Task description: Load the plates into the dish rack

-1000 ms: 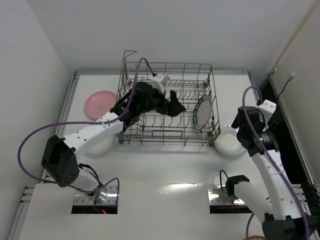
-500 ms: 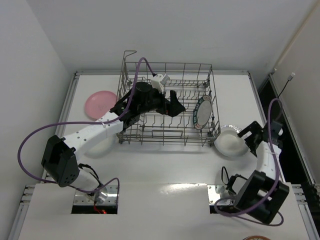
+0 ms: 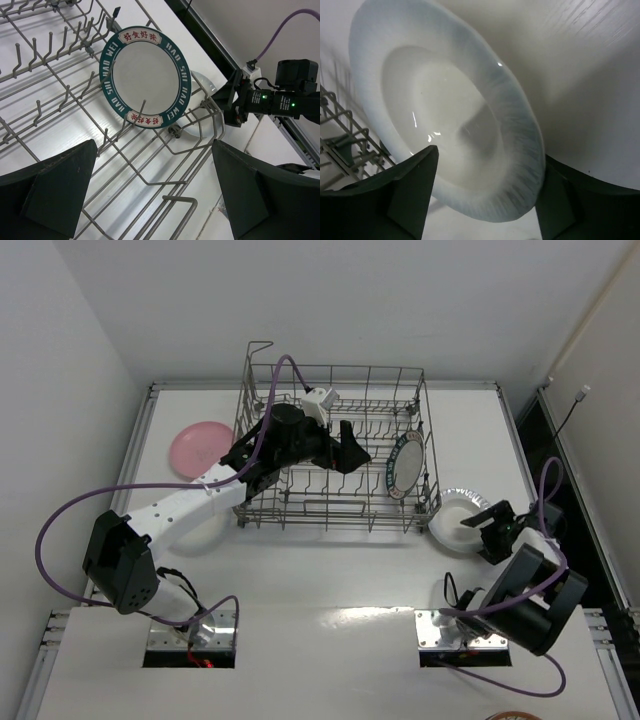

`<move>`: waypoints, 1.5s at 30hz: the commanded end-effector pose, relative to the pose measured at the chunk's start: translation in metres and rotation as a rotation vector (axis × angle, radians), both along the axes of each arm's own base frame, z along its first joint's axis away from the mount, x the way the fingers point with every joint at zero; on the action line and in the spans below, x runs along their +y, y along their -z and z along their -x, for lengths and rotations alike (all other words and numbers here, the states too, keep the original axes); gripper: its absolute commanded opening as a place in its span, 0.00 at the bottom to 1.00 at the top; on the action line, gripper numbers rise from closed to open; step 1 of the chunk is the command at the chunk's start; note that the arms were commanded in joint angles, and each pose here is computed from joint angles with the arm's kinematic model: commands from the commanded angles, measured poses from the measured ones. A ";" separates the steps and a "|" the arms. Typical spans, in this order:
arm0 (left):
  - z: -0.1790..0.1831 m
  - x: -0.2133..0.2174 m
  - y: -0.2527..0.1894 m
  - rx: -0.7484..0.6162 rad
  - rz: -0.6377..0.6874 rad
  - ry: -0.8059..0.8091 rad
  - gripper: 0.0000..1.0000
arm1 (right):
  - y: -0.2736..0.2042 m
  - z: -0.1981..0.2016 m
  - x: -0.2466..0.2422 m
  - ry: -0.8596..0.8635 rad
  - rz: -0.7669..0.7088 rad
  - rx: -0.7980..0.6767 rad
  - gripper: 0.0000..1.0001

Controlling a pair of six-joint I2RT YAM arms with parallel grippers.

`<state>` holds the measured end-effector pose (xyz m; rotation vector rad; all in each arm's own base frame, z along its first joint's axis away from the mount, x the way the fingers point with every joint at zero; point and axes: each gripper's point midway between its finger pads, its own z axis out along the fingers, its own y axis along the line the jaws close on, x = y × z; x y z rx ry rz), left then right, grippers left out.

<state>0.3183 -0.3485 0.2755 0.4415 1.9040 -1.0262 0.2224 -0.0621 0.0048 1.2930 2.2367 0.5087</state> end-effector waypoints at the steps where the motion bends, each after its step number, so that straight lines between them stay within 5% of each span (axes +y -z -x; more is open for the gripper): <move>1: 0.002 -0.001 -0.036 -0.081 0.054 0.011 1.00 | 0.008 -0.006 0.008 -0.007 -0.059 -0.062 0.66; 6: 0.002 -0.001 -0.036 -0.081 0.054 0.011 1.00 | 0.001 -0.006 0.002 0.028 -0.056 -0.095 0.19; 9: 0.002 -0.001 -0.036 -0.081 0.054 0.011 1.00 | -0.006 -0.002 -0.001 0.048 -0.046 -0.106 0.00; 28: -0.001 0.004 -0.037 -0.069 0.056 -0.030 1.00 | -0.183 0.001 -0.064 0.256 0.486 -0.395 0.00; 38: -0.002 0.004 -0.037 -0.069 0.056 -0.030 1.00 | -0.285 -0.015 -0.044 0.156 0.558 -0.594 0.00; 45: -0.001 0.002 -0.033 -0.045 0.063 -0.025 1.00 | -0.350 -0.033 0.011 -0.094 0.536 -0.807 0.00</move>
